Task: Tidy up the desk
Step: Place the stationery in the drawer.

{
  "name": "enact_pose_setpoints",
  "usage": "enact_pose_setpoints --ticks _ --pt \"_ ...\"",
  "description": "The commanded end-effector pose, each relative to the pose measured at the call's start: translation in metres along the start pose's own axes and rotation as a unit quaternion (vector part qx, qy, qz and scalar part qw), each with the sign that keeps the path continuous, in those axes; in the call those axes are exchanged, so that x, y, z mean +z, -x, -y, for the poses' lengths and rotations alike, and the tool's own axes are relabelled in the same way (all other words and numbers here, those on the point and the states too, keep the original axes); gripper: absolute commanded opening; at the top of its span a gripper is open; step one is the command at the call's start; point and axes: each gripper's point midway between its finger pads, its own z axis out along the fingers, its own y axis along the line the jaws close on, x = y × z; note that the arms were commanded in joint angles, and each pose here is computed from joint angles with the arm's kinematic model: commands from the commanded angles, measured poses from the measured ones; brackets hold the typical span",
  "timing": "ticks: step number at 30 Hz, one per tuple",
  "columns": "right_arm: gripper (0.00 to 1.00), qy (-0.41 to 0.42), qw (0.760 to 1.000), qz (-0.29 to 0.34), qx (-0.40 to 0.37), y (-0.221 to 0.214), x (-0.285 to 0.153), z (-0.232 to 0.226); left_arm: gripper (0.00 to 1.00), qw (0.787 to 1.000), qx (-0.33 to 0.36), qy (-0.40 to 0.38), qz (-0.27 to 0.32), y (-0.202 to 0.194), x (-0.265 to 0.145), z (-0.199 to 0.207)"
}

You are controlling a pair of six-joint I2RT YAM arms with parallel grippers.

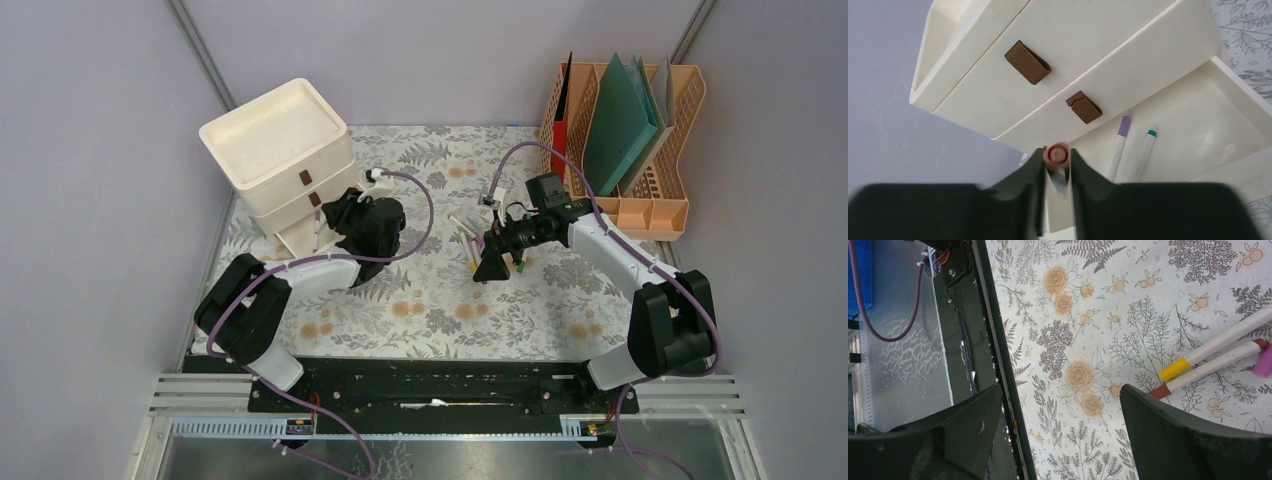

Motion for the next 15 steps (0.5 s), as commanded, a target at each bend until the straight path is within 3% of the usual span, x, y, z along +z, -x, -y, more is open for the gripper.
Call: enact_pose_setpoints --ticks 1,5,10,15 --pt "0.94 -0.006 1.0 0.002 -0.021 0.003 -0.001 0.0 0.4 1.0 -0.018 0.005 0.003 0.006 -0.001 -0.005" --pt "0.94 -0.009 1.0 0.002 -0.023 0.003 -0.002 0.0 0.53 1.0 -0.03 0.002 0.006 0.009 -0.001 -0.009" --pt "0.94 -0.013 1.0 0.002 -0.026 0.003 -0.003 0.0 0.57 0.998 -0.061 -0.014 0.004 0.015 -0.005 -0.012" --pt "0.94 -0.021 0.999 0.0 -0.031 0.003 -0.004 0.003 0.65 0.981 -0.146 -0.126 0.0 0.027 -0.022 0.005"
